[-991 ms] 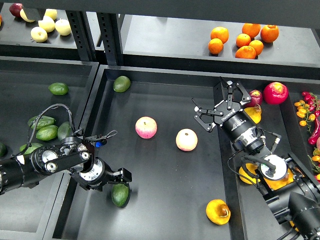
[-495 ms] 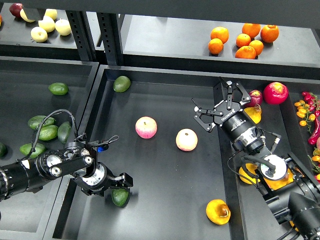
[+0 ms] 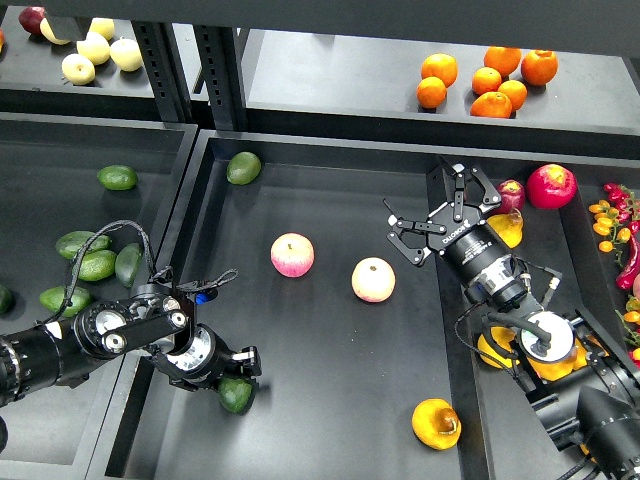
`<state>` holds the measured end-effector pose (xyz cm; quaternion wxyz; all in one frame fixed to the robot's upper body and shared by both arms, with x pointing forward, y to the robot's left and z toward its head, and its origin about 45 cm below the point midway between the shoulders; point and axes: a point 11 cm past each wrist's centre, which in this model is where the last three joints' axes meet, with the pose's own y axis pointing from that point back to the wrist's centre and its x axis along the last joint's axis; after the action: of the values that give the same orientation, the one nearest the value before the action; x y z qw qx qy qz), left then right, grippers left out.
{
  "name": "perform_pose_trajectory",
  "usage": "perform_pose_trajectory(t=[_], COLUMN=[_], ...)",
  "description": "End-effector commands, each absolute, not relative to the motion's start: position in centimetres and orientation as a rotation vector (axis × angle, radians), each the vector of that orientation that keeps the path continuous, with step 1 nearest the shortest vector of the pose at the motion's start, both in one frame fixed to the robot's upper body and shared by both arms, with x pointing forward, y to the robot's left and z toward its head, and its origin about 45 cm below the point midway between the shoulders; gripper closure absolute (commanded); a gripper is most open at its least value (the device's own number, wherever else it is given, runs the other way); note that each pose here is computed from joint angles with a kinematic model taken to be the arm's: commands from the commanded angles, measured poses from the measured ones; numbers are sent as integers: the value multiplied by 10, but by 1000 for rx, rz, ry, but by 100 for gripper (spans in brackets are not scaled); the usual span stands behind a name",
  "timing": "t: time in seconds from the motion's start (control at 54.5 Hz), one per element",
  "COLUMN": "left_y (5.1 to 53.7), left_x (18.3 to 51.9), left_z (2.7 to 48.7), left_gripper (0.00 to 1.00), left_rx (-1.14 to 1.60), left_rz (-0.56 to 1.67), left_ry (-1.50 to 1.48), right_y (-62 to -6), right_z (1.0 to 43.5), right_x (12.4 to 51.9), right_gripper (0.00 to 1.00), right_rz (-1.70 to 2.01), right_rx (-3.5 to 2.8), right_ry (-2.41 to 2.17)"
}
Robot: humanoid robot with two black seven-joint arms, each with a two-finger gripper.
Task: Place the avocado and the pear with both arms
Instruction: 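Close the left gripper on the green avocado, then carry the avocado into the avocado bin and release it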
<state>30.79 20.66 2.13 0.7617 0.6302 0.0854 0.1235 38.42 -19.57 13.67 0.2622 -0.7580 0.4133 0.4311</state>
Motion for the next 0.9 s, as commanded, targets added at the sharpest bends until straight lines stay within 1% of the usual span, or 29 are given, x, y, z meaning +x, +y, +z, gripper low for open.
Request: perform_pose_trajectory(t=[0.0, 0.202, 0.294, 0.422, 0.495, 0.661, 0.881], left_y=[205, 202, 214, 244, 262, 315, 369], left_x=[312, 322, 332, 348, 353, 369, 367], left_z=[25, 37, 49, 71, 78, 107, 125], left_gripper=[59, 62, 62, 61, 61, 60, 59], left_rx=[1358, 1312, 1298, 1295, 1297, 1338, 1396], left_rz=[284, 310, 345, 417, 451, 560, 645], left_ry=[181, 180, 176, 181, 197, 181, 191], right_y=[-195, -195, -195, -195, -194, -192, -192], right_z=[135, 133, 132, 132, 131, 130, 129], right_x=[382, 380, 379, 379, 379, 378, 377], right_gripper=[1, 0, 0, 0, 1, 1, 0], right_rz=[1173, 1177, 1181, 1182, 1185, 1188, 1191], right_rx=[-2055, -2052, -2052, -2053, -2057, -2063, -2061], right_ry=[1119, 1119, 1121, 1120, 1119, 1116, 1118])
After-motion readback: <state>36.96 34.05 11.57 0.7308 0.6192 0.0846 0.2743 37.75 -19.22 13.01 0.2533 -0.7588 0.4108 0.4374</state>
